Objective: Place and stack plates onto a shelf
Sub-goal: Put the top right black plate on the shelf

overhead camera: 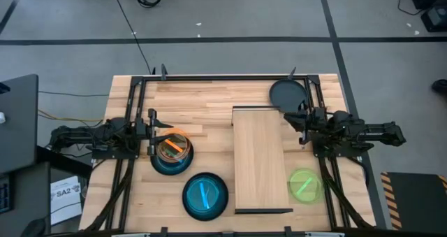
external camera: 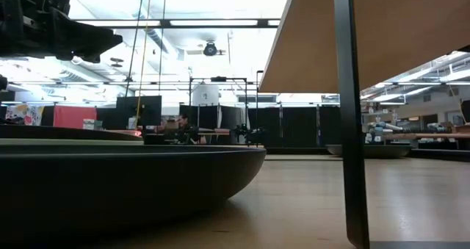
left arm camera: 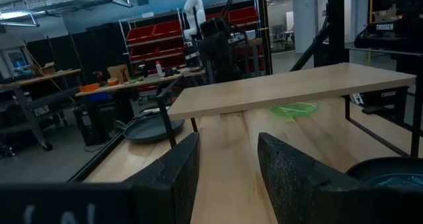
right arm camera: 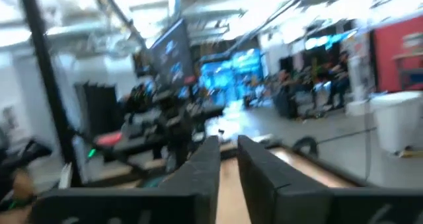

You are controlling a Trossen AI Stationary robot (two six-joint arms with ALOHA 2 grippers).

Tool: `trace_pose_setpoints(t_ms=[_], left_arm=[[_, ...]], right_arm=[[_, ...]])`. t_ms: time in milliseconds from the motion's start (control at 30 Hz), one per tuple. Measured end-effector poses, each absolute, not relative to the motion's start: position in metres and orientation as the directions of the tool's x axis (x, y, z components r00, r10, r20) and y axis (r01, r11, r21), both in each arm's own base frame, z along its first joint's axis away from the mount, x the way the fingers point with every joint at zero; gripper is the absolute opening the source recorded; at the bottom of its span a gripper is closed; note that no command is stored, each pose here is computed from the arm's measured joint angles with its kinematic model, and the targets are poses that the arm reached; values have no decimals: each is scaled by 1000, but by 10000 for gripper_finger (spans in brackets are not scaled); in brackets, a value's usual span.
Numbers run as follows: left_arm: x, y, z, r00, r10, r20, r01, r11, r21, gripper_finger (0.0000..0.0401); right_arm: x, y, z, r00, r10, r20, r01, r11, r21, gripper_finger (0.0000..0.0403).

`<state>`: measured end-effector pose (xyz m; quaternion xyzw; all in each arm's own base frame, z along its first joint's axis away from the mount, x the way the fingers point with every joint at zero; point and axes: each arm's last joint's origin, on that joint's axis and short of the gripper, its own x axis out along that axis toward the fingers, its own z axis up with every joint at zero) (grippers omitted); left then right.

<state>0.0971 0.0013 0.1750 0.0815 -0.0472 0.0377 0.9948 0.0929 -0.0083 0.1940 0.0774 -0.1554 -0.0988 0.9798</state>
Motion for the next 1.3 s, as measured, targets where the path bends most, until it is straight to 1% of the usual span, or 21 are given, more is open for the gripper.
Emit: trace_pose_setpoints(t_ms=[167,367,500,567,667,833,933,1133,1300], left_arm=[[97,1,175,993,68,100,-83,984,159,160],[97,1,175,993,68,100,-83,984,158,160],[97,1,175,993,68,100,-83,984,159,160],[97,1,175,993,67,100,-83,984,158,160],[97,1,175,993,68,100,-83,984,158,160],[97,1,175,993,68,99,-83,984,159,160],[97,1,175,993,68,100,-83,984,158,160],[97,1,175,993,68,100,-83,984,158,160],[97,1,175,993,68,100,-83,984,158,160]], right_arm=[[90,-11,201,881,-320,349,239,937,255,130],[88,-15,201,830,-442,341,348,887,304,193],[85,-19,204,753,-575,320,464,809,360,227],[82,-20,210,721,-616,317,504,780,371,237],[78,-20,222,716,-628,305,537,774,335,243],[71,-24,241,628,-746,222,664,663,347,243],[67,-26,253,605,-777,173,714,626,312,243],[68,-33,274,546,-832,98,779,547,308,243],[78,-44,281,482,-876,-5,853,468,232,243]])
